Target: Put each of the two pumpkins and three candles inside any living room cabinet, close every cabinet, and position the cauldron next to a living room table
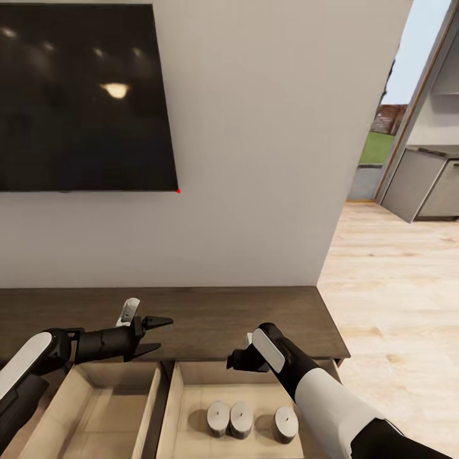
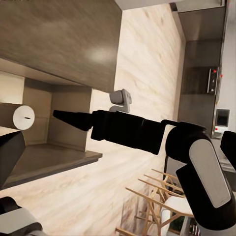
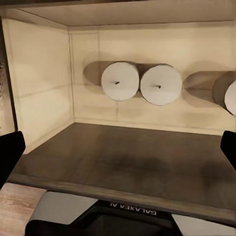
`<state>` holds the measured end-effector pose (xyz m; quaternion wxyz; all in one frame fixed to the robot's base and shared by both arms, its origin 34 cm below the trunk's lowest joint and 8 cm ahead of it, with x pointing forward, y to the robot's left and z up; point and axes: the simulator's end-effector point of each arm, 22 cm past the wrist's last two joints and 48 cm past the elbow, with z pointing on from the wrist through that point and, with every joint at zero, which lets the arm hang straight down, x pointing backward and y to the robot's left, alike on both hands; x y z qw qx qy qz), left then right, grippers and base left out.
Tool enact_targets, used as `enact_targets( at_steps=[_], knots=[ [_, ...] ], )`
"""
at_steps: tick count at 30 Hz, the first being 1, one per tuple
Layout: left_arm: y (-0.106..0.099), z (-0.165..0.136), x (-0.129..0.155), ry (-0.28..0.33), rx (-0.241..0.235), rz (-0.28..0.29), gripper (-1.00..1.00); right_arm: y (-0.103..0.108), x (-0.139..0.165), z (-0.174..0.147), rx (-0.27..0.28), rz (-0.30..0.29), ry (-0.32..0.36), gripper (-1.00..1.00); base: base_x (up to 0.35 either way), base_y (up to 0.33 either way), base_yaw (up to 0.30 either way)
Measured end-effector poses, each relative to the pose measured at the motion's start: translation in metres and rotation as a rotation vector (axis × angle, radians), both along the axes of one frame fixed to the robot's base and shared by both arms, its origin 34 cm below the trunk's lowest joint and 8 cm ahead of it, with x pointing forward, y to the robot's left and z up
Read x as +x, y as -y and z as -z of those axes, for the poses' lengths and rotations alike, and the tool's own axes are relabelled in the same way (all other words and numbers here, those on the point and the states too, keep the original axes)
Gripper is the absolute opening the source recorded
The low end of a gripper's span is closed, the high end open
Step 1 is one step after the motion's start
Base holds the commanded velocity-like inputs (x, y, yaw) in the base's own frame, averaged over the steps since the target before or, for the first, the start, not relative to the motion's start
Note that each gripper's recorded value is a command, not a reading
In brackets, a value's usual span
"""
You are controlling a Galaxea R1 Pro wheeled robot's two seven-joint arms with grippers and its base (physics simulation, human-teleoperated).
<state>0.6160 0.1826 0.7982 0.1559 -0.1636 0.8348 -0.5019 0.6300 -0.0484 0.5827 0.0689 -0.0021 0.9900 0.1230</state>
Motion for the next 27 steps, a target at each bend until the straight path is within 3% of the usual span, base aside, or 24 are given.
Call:
enact_targets(
  at_steps=[14, 27],
  knots=[
    [0.0, -0.025, 0.003, -0.003, 0.003, -0.001, 1.0, 0.0, 0.002, -0.026, 0.001, 0.0, 0.0, 1.0, -0.013, 0.0, 0.0],
    [-0.001, -0.037, 0.004, -0.004, 0.005, -0.001, 1.0, -0.002, 0.005, -0.039, 0.005, 0.002, 0.004, 1.0, -0.249, 0.0, 0.0]
  ],
)
